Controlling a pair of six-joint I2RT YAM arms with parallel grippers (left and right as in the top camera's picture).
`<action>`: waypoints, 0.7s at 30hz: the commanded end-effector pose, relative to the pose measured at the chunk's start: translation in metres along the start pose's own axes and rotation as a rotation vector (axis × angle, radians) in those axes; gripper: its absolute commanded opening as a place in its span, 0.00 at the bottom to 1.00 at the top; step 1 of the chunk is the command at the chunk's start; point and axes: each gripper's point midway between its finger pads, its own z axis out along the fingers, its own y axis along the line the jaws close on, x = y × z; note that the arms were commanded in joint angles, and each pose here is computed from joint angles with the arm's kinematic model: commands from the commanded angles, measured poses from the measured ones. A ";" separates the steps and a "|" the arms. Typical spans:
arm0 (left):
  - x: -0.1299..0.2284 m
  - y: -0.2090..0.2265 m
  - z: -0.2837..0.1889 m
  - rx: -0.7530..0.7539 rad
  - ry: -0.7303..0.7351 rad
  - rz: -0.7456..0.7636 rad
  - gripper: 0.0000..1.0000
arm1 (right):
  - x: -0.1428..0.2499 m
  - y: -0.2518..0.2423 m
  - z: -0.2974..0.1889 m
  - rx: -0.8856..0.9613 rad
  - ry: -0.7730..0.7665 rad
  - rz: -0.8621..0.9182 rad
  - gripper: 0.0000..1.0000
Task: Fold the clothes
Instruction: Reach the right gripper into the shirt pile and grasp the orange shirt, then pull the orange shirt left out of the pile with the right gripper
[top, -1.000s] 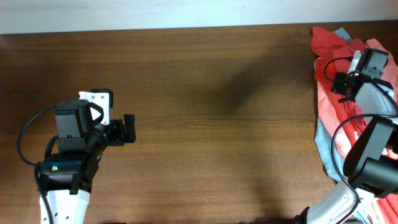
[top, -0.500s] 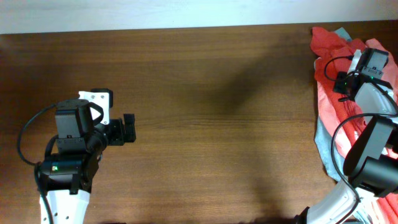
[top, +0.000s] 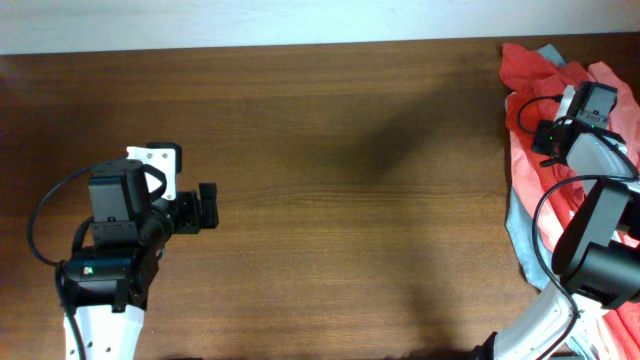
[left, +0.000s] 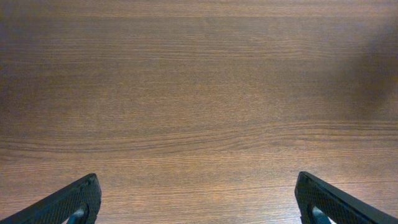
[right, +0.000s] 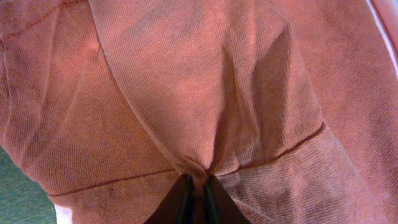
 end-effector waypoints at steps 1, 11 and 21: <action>-0.010 -0.001 -0.005 -0.001 -0.027 -0.005 0.99 | -0.016 -0.004 -0.011 0.008 -0.042 0.010 0.09; -0.011 -0.001 -0.005 -0.001 -0.031 -0.004 0.99 | -0.049 0.031 -0.092 -0.100 -0.150 -0.059 0.04; -0.010 -0.001 -0.005 -0.001 -0.030 -0.004 0.99 | 0.019 0.238 -0.188 -0.408 -0.044 -0.427 0.04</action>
